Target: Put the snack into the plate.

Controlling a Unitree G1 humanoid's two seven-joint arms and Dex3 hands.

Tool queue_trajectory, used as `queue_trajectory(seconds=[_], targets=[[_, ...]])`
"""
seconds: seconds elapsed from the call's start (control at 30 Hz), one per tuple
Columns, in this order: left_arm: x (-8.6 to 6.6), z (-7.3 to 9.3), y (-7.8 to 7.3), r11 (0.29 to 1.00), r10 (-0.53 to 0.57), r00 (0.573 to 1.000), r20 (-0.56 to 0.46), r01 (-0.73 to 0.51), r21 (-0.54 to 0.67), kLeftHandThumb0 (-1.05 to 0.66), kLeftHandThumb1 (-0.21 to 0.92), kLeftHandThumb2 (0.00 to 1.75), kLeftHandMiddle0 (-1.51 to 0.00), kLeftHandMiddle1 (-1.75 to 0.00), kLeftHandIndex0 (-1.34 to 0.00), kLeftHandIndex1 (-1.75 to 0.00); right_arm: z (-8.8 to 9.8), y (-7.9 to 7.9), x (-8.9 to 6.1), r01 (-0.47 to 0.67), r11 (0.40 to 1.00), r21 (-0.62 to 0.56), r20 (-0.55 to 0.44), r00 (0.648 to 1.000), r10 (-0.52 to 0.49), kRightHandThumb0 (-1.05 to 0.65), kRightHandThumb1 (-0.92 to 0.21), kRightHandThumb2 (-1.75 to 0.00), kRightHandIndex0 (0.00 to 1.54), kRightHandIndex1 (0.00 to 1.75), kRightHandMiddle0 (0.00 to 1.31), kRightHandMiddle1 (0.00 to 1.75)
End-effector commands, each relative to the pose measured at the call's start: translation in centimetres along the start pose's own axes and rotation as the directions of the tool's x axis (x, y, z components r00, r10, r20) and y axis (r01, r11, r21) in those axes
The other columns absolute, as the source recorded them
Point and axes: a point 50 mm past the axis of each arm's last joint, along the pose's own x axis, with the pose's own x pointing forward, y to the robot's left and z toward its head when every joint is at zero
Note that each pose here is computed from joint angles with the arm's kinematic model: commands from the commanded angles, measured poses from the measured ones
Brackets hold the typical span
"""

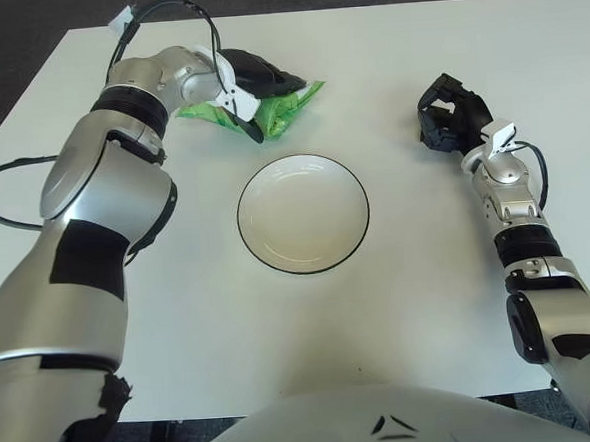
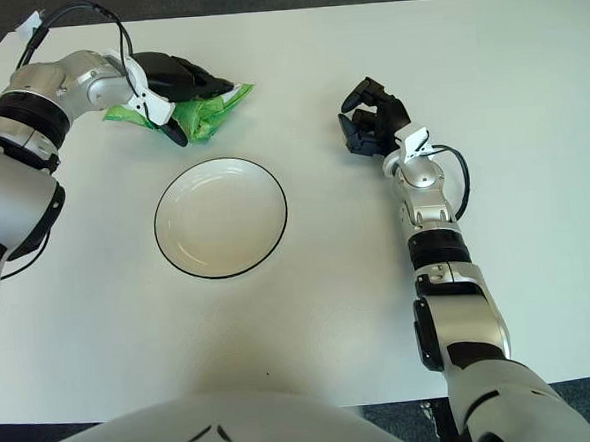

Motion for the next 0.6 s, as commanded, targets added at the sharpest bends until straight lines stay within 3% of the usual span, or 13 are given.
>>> queue_trajectory(seconds=[0.0, 0.3, 0.33, 0.37, 0.4, 0.43, 0.5, 0.53, 0.57], targets=[[0.1, -1.4, -3.1, 0.914, -0.176, 0.984, -0.029, 0.153, -0.375, -0.94, 0.91, 0.06, -0.26, 0.0, -0.14, -0.01, -7.5, 2.1, -4.6, -0.132, 0.991, 0.009, -0.363, 0.923, 0.127, -0.4, -0.63, -0.89, 0.8, 1.75, 0.39, 1.74], [0.7, -2.3, -4.6, 0.889, -0.201, 0.962, -0.184, 0.1, -0.446, -0.79, 0.8, 0.0, -0.37, -0.03, -0.14, -0.01, -7.4, 2.0, -4.6, -0.148, 0.989, 0.009, -0.358, 0.923, 0.141, -0.4, -0.63, -0.88, 0.81, 1.75, 0.4, 1.73], [0.8, -2.3, -5.1, 0.891, -0.177, 0.964, -0.197, 0.073, -0.448, -0.71, 0.78, 0.0, -0.53, -0.08, -0.16, -0.01, -7.4, 2.0, -4.6, -0.15, 0.989, 0.01, -0.356, 0.923, 0.144, -0.4, -0.63, -0.88, 0.81, 1.75, 0.4, 1.73], [0.8, -2.4, -5.5, 0.892, -0.161, 0.965, -0.205, 0.053, -0.449, -0.67, 0.77, 0.0, -0.6, -0.13, -0.17, -0.01, -7.4, 2.0, -4.6, -0.152, 0.988, 0.01, -0.355, 0.923, 0.145, -0.4, -0.63, -0.89, 0.81, 1.75, 0.4, 1.73], [0.8, -2.5, -5.9, 0.894, -0.133, 0.967, -0.218, 0.022, -0.448, -0.62, 0.76, 0.0, -0.68, -0.25, -0.18, -0.01, -7.4, 2.0, -4.6, -0.154, 0.988, 0.011, -0.354, 0.923, 0.147, -0.4, -0.63, -0.89, 0.81, 1.75, 0.4, 1.73], [0.8, -2.6, -6.2, 0.895, -0.115, 0.967, -0.227, 0.002, -0.446, -0.53, 0.75, 0.01, -0.68, -0.56, -0.2, -0.01, -7.4, 2.0, -4.6, -0.155, 0.988, 0.011, -0.354, 0.923, 0.149, -0.4, -0.63, -0.89, 0.81, 1.75, 0.4, 1.73], [0.8, -2.7, -6.5, 0.895, -0.085, 0.966, -0.243, -0.033, -0.446, -0.45, 0.75, 0.01, -0.66, -0.88, -0.22, -0.01, -7.4, 2.0, -4.6, -0.157, 0.988, 0.013, -0.353, 0.923, 0.151, -0.4, -0.63, -0.89, 0.81, 1.75, 0.39, 1.73], [0.8, -2.7, -6.7, 0.891, -0.063, 0.967, -0.248, -0.058, -0.45, -0.15, 0.77, 0.06, -0.72, -0.95, -0.23, -0.01, -7.4, 2.0, -4.6, -0.16, 0.987, 0.014, -0.352, 0.923, 0.154, -0.4, -0.63, -0.89, 0.81, 1.75, 0.39, 1.73], [0.8, -2.7, -6.8, 0.888, -0.046, 0.967, -0.252, -0.076, -0.453, -0.04, 0.78, 0.08, -0.73, -0.99, -0.26, -0.02, -7.4, 2.0, -4.6, -0.162, 0.987, 0.015, -0.352, 0.923, 0.157, -0.4, -0.63, -0.89, 0.81, 1.75, 0.39, 1.73]])
